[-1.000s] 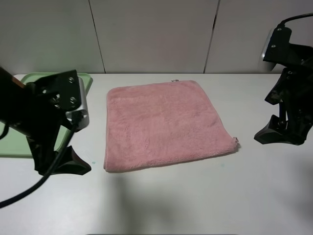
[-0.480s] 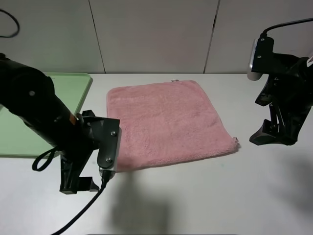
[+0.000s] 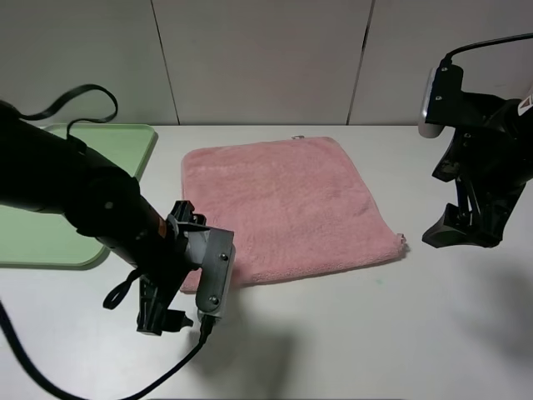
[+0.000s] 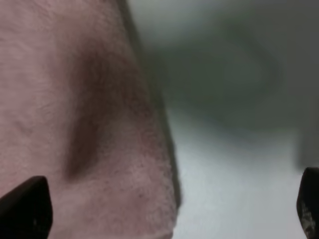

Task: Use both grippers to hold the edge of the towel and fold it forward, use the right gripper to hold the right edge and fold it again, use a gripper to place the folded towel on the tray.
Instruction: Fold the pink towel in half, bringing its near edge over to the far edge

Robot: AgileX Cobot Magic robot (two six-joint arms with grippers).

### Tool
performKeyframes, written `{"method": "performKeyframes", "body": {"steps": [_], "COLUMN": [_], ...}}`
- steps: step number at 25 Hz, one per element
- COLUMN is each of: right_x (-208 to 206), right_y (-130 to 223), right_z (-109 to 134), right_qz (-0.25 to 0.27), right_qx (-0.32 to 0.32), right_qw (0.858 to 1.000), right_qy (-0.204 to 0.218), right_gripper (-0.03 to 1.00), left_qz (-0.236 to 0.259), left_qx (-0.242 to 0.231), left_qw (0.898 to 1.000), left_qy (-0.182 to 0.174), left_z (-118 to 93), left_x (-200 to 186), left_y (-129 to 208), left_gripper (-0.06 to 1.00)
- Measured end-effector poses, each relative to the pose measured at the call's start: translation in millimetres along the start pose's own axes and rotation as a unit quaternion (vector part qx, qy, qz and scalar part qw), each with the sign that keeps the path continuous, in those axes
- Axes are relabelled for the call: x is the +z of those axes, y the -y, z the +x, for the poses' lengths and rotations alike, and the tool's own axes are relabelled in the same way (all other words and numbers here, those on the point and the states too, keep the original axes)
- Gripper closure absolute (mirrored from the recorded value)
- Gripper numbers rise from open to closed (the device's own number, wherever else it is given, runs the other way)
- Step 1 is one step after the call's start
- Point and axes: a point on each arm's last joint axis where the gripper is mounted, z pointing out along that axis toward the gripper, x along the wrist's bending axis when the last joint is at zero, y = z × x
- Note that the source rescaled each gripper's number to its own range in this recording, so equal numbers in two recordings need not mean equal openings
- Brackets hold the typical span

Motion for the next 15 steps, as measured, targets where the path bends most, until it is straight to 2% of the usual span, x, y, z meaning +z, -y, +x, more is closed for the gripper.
{"method": "performKeyframes", "body": {"steps": [4,15], "right_x": [0,0], "right_y": [0,-1], "right_z": [0,-1], "right_qz": [-0.001,-0.005], "right_qx": [0.000,0.000], "right_qw": [1.000,1.000], "right_qy": [0.002,0.007], "right_gripper": [-0.03,-0.03], "left_qz": [0.009,0.012], "left_qx": [-0.001,-0.014], "left_qw": [1.000,1.000], "left_qy": [0.015,0.025], "left_z": [-2,0], "left_x": [18,27], "left_y": [1,-1], "left_gripper": [-0.04,-0.02]}}
